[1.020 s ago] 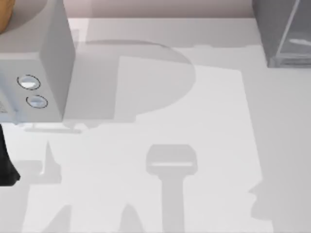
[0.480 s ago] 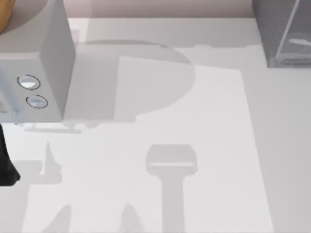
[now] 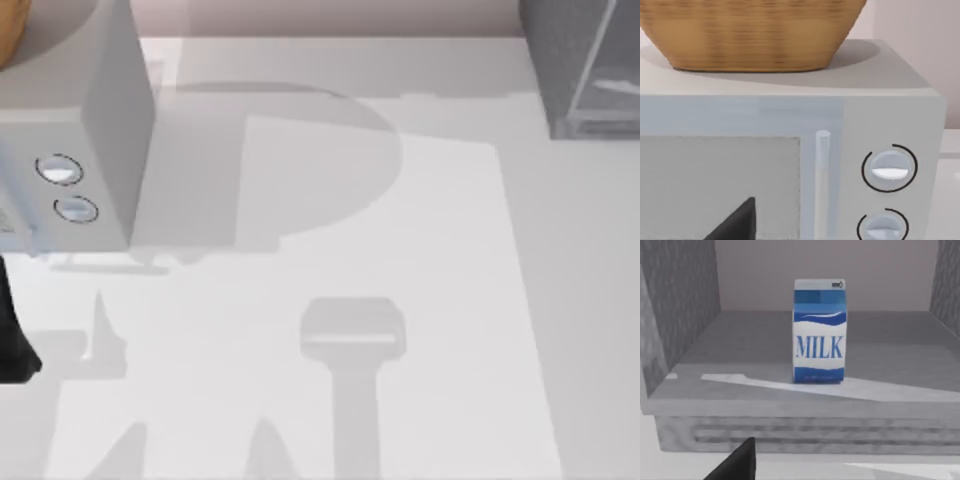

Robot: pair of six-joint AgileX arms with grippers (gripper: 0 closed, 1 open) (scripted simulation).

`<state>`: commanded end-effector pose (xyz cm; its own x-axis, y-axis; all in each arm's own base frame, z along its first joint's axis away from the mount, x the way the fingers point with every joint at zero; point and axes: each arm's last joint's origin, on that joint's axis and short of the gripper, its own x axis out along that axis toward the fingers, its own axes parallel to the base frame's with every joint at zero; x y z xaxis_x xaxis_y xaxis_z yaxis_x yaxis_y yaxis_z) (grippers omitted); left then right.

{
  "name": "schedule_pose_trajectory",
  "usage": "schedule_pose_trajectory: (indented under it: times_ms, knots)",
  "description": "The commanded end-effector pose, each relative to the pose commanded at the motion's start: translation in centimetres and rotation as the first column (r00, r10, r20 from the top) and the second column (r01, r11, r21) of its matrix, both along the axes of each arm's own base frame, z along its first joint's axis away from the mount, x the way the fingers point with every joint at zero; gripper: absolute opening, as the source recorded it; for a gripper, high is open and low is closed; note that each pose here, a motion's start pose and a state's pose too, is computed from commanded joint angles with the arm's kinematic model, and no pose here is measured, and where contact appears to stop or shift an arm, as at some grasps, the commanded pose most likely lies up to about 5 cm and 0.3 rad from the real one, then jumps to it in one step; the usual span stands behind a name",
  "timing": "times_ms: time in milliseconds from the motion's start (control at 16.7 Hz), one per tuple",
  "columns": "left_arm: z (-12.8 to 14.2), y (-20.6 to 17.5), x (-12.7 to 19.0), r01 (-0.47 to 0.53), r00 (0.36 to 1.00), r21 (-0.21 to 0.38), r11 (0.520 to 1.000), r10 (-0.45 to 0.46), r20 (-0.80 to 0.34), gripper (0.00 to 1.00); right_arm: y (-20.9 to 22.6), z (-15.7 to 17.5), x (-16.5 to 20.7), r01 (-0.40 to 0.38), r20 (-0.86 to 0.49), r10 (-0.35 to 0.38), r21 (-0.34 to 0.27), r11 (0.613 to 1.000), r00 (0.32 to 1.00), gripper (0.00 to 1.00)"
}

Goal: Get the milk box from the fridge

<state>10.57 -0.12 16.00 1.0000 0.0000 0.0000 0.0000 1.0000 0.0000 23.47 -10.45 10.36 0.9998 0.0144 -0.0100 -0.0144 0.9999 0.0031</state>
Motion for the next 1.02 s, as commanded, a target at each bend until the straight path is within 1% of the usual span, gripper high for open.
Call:
schedule_pose_trajectory:
  times_ms: [120,300,420,540,720,1020]
  knots:
    - [0.0,0.0,0.0,0.0,1.0,0.0,1.0,0.0,0.0,1.0,-0.3,-0.5,3.1,0.001,0.003,-0.001,-0.002,1.0,1.0,1.0]
    - [0.0,0.0,0.0,0.0,1.0,0.0,1.0,0.0,0.0,1.0,-0.5,-1.2,8.8,0.009,0.02,-0.009,-0.008,1.0,1.0,1.0]
    - [0.0,0.0,0.0,0.0,1.0,0.0,1.0,0.0,0.0,1.0,0.0,-1.7,12.5,0.015,0.03,-0.015,-0.01,1.0,0.999,1.0]
    - [0.0,0.0,0.0,0.0,1.0,0.0,1.0,0.0,0.0,1.0,0.9,-2.4,15.3,0.02,0.026,-0.02,-0.008,1.0,0.999,1.0]
    - [0.0,0.0,0.0,0.0,1.0,0.0,1.0,0.0,0.0,1.0,2.0,-3.2,17.5,0.024,0.012,-0.024,-0.005,1.0,1.0,1.0]
    - [0.0,0.0,0.0,0.0,1.0,0.0,1.0,0.0,0.0,1.0,1.9,-3.1,17.5,0.027,0.013,-0.027,-0.005,1.0,1.0,1.0]
